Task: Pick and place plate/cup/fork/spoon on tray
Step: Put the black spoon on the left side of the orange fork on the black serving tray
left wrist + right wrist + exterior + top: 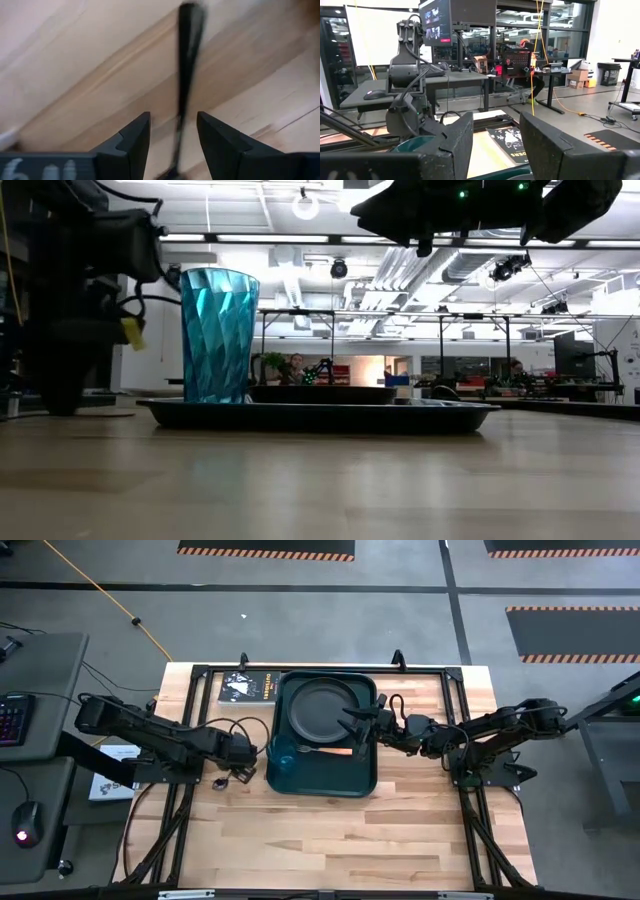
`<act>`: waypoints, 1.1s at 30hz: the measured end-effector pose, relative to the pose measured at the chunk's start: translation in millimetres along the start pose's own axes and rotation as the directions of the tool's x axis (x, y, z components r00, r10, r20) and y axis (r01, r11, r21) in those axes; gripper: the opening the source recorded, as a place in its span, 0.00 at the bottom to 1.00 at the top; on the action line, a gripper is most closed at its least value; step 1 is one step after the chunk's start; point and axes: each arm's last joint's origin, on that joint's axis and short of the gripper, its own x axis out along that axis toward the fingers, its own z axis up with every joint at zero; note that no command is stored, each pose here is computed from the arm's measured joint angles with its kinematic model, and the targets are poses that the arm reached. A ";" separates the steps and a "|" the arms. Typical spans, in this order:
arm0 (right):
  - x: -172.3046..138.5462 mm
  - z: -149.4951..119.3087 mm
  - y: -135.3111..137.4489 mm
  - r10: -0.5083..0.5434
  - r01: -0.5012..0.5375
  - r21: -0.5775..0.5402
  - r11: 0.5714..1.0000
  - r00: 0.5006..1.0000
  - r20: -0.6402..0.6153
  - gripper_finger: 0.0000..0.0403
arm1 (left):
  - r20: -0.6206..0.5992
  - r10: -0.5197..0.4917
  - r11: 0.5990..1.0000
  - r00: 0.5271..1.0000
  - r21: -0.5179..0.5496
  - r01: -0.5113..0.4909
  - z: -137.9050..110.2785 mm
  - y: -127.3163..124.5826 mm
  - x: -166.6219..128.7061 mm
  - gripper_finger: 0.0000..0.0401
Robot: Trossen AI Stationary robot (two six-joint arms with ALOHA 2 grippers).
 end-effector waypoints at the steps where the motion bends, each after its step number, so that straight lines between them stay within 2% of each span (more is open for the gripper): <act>1: 0.0 0.0 0.0 0.000 0.000 0.000 1.000 1.000 0.000 0.38 | -0.012 0.017 1.000 1.000 0.003 -0.017 -1.8 1.3 -0.1 0.38; 4: 0.0 0.0 0.0 0.000 0.000 0.000 1.000 1.000 0.000 0.38 | -0.039 0.054 0.998 0.998 -0.004 -0.055 -5.9 4.5 0.1 0.38; 17: 0.0 0.0 0.0 0.000 0.000 0.000 1.000 1.000 0.000 0.38 | -0.060 0.028 1.000 0.998 0.004 -0.028 -8.7 3.8 2.5 0.36; 21: 0.0 -0.1 0.0 0.000 0.000 0.000 1.000 1.000 0.000 0.38 | -0.063 0.017 1.000 0.998 0.002 -0.017 -8.5 3.0 2.5 0.29; 29: 0.0 0.0 0.0 0.000 0.000 0.000 1.000 1.000 0.000 0.38 | -0.068 0.009 1.000 0.998 0.012 -0.009 -8.5 2.4 2.5 0.04; 33: 0.0 0.0 0.0 0.000 0.000 0.000 1.000 1.000 0.000 0.38 | -0.068 0.011 1.000 0.998 0.027 -0.009 -8.6 2.5 2.3 0.02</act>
